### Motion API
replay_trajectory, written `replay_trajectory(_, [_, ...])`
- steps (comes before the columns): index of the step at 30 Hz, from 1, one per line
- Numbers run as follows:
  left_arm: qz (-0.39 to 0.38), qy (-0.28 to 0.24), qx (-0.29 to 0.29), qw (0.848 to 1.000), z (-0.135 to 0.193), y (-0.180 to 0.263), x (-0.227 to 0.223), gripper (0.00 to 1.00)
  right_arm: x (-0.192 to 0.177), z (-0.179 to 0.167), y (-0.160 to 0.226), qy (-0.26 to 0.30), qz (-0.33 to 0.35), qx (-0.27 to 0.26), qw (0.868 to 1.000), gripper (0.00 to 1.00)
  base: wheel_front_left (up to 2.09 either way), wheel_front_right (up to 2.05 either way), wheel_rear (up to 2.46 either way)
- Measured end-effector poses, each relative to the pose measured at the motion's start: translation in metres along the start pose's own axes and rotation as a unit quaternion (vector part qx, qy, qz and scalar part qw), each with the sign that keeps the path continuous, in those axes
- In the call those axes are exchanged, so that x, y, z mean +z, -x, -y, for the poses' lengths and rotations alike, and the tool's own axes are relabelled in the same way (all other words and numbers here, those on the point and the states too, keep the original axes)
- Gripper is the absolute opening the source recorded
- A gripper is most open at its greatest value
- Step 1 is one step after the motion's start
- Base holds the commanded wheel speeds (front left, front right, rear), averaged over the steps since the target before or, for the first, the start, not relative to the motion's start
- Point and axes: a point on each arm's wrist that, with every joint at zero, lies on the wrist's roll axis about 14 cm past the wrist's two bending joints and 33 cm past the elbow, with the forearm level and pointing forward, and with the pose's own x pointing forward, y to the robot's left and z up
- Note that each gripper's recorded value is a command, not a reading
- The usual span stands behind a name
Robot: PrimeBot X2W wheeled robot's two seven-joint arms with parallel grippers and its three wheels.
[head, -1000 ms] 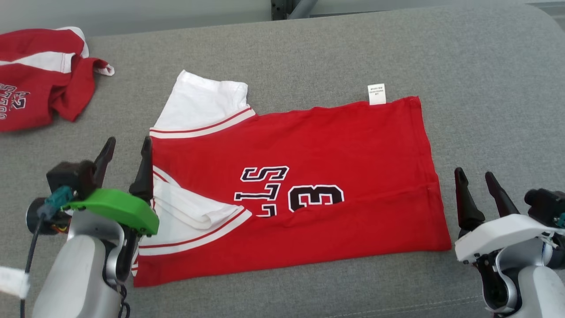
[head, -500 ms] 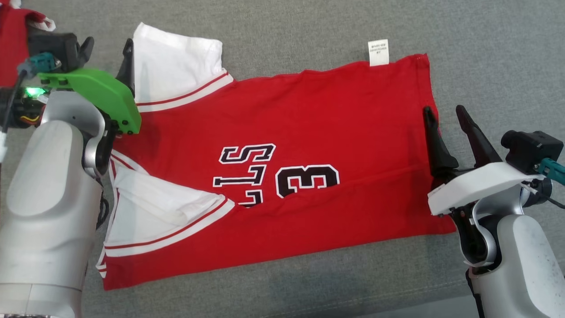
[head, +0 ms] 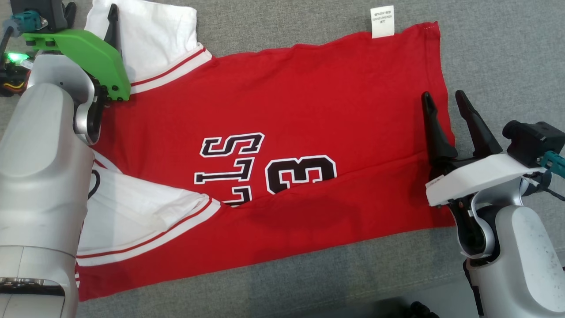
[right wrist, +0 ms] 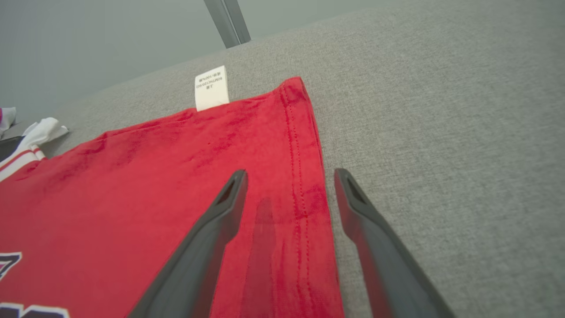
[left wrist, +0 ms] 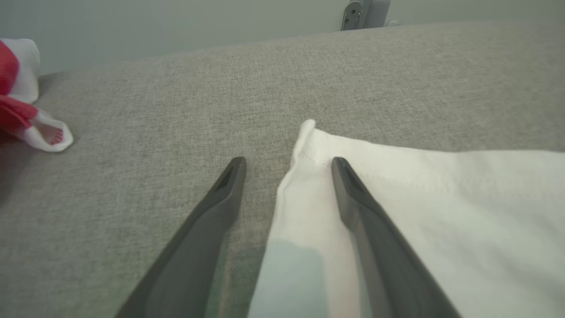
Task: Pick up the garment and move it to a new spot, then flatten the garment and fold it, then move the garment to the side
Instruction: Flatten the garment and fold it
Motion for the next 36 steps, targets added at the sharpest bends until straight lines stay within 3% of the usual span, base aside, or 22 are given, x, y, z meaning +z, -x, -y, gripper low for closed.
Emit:
replay_trajectory(2, [-0.002,-0.004,-0.005,1.0,0.001,-0.002,-0.002,1.0,0.0,0.0,-0.002,0.0,0.001,0.0,1.0,1.0,0.0,0.0,0.0])
replay_trajectory(3, [-0.003,-0.006,-0.008,1.0,0.002,-0.002,-0.002,0.84,0.002,0.0,-0.003,0.0,0.003,0.001,1.0,1.0,0.0,0.0,0.0])
replay_trajectory(4, [-0.005,-0.008,-0.011,1.0,0.003,-0.002,-0.002,0.6,0.004,-0.001,-0.004,0.001,0.006,0.002,1.0,1.0,0.0,0.0,0.0])
replay_trajectory(6, [-0.005,-0.013,-0.017,1.0,0.006,-0.003,-0.002,0.3,0.008,-0.002,-0.008,0.002,0.01,0.005,1.0,1.0,0.0,0.0,0.0])
replay_trajectory(7, [-0.004,-0.017,-0.02,1.0,0.007,-0.002,-0.002,0.1,0.01,-0.003,-0.009,0.005,0.011,0.006,1.0,1.0,0.0,0.0,0.0])
replay_trajectory(8, [-0.002,-0.023,-0.022,0.999,0.009,-0.002,-0.002,0.0,0.012,-0.004,-0.011,0.007,0.015,0.008,1.0,1.0,0.0,0.0,0.0])
replay_trajectory(14, [0.031,-0.029,-0.028,0.999,0.013,0.004,0.01,0.0,0.03,-0.001,-0.032,0.054,0.011,0.018,0.998,1.0,0.0,0.0,0.0])
replay_trajectory(20, [0.081,0.006,-0.025,0.996,0.009,0.018,0.03,0.0,0.03,0.008,-0.051,0.104,-0.032,0.021,0.994,1.0,0.0,0.0,0.0])
replay_trajectory(36, [0.097,0.015,-0.012,0.995,-0.01,0.046,0.036,0.0,0.009,0.004,-0.082,0.154,-0.148,0.048,0.976,0.99,0.0,0.0,0.0])
